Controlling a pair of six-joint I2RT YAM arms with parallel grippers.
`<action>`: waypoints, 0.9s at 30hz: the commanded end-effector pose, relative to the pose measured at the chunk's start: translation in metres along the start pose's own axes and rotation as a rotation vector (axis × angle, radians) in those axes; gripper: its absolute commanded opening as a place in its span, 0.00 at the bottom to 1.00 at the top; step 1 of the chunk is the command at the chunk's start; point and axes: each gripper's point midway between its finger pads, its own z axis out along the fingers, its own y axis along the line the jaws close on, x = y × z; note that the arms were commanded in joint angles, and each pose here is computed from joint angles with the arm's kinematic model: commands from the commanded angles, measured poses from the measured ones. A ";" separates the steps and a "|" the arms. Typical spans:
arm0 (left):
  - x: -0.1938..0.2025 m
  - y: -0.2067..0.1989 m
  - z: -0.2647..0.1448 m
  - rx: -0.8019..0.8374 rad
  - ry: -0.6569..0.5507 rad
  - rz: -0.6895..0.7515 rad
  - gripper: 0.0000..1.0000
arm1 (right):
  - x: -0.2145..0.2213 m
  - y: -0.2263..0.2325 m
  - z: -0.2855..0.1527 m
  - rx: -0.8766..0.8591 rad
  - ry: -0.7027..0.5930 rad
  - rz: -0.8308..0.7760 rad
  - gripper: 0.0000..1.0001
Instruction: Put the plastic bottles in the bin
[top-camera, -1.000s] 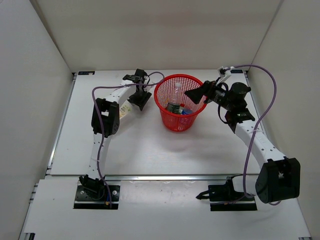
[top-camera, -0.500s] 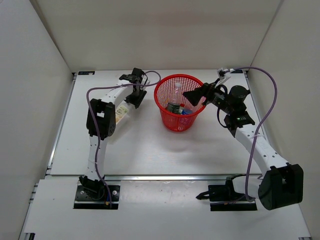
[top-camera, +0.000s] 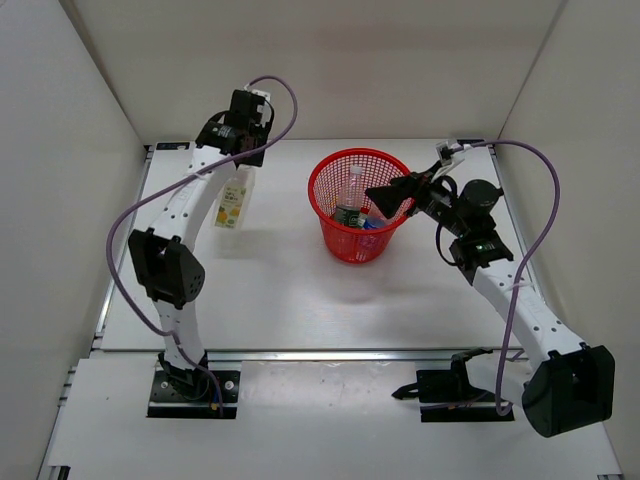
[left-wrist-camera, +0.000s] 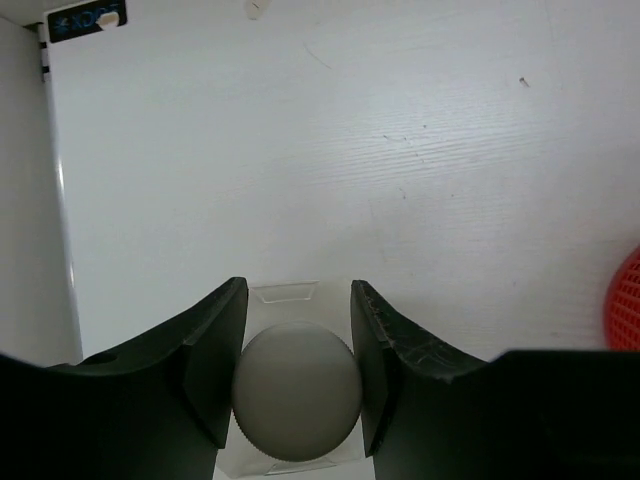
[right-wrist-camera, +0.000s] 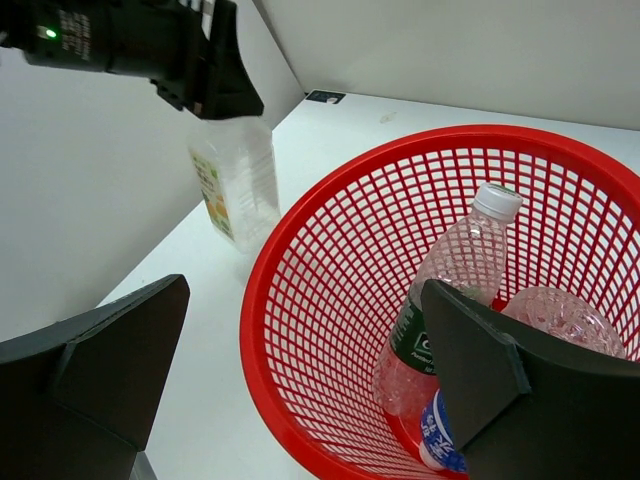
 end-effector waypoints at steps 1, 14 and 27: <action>-0.019 0.011 -0.038 -0.064 -0.083 -0.057 0.00 | -0.018 0.013 -0.002 -0.027 -0.063 -0.061 0.99; -0.167 0.029 -0.219 -0.026 -0.691 -0.340 0.00 | -0.035 0.004 -0.027 0.055 -0.107 -0.111 1.00; -0.191 -0.121 -0.283 0.688 -0.817 -0.320 0.00 | -0.057 -0.023 -0.093 0.292 -0.211 -0.138 1.00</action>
